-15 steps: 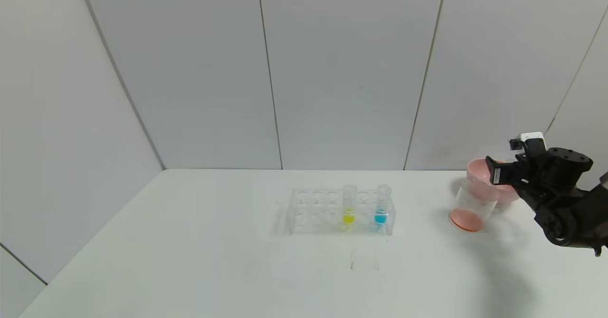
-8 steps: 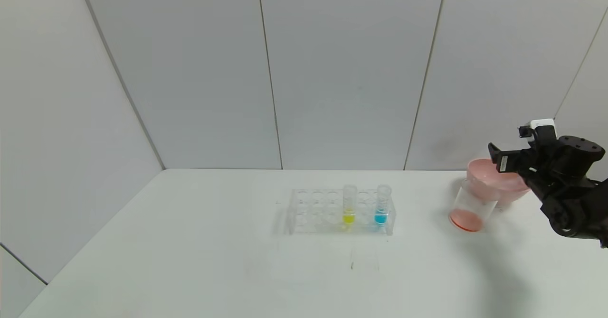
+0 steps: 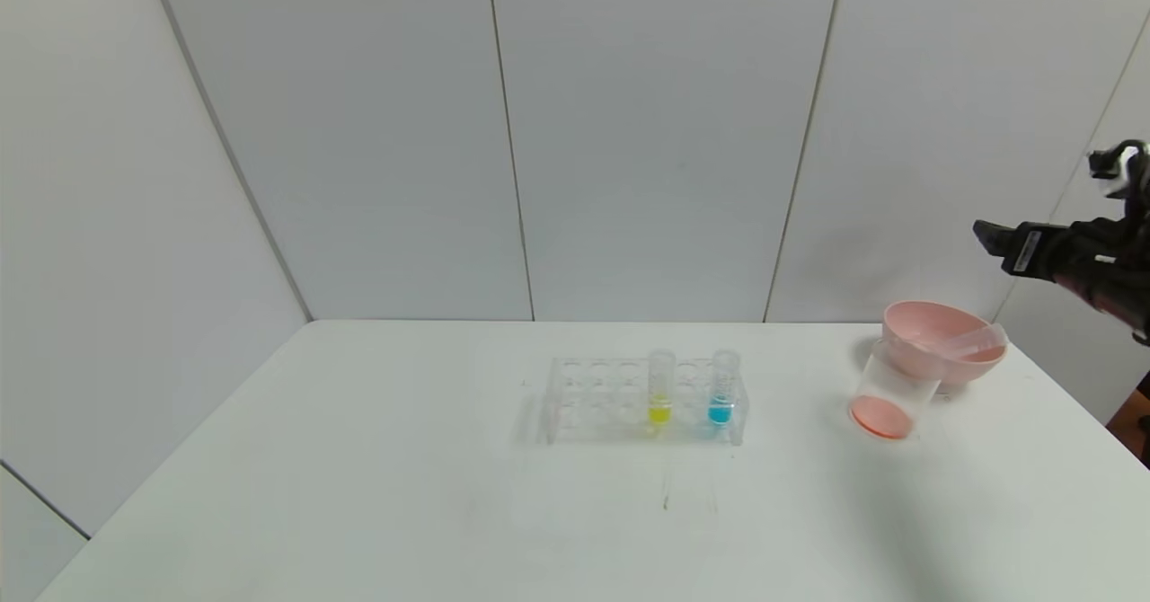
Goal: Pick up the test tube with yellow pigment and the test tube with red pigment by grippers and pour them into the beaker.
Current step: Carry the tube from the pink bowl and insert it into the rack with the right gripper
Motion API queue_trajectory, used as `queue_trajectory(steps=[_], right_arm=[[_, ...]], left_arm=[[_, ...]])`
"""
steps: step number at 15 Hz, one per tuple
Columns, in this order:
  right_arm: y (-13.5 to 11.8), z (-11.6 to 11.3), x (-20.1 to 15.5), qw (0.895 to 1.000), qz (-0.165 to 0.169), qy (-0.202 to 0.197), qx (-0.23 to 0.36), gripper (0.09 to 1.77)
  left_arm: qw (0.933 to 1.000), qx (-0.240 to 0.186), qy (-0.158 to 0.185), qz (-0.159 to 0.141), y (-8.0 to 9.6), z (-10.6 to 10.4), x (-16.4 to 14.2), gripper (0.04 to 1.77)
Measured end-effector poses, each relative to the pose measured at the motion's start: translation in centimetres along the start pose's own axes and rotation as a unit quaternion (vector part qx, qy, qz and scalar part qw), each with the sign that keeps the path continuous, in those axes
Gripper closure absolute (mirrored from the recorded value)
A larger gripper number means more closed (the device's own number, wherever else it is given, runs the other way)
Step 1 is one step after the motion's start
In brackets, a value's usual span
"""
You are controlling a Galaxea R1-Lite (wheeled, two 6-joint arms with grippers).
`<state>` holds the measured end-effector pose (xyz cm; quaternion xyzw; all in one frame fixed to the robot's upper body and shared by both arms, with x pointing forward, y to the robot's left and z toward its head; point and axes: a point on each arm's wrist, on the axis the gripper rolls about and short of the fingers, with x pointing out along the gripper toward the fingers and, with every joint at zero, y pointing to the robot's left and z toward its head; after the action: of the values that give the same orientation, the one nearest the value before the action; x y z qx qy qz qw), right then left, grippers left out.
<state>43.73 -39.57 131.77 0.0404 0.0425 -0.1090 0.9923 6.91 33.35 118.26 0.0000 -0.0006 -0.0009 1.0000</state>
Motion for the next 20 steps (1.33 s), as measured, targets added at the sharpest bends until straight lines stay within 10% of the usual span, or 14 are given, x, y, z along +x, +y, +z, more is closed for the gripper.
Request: queue_trajectory(steps=[4, 11, 20], right_arm=[[4.6, 0.9, -8.0, 0.996, 0.082, 0.024, 0.029, 0.19], [10.1, -4.4, -18.9, 0.982, 0.178, 0.066, 0.016, 0.17], [17.6, -10.3, -21.6, 0.957, 0.269, 0.1, -0.032, 0.16]], left_arm=[[1.0, 0.0, 0.0, 0.0, 0.0, 0.0, 0.0, 0.05], [1.0, 0.0, 0.0, 0.0, 0.0, 0.0, 0.0, 0.05], [1.0, 0.0, 0.0, 0.0, 0.0, 0.0, 0.0, 0.05]])
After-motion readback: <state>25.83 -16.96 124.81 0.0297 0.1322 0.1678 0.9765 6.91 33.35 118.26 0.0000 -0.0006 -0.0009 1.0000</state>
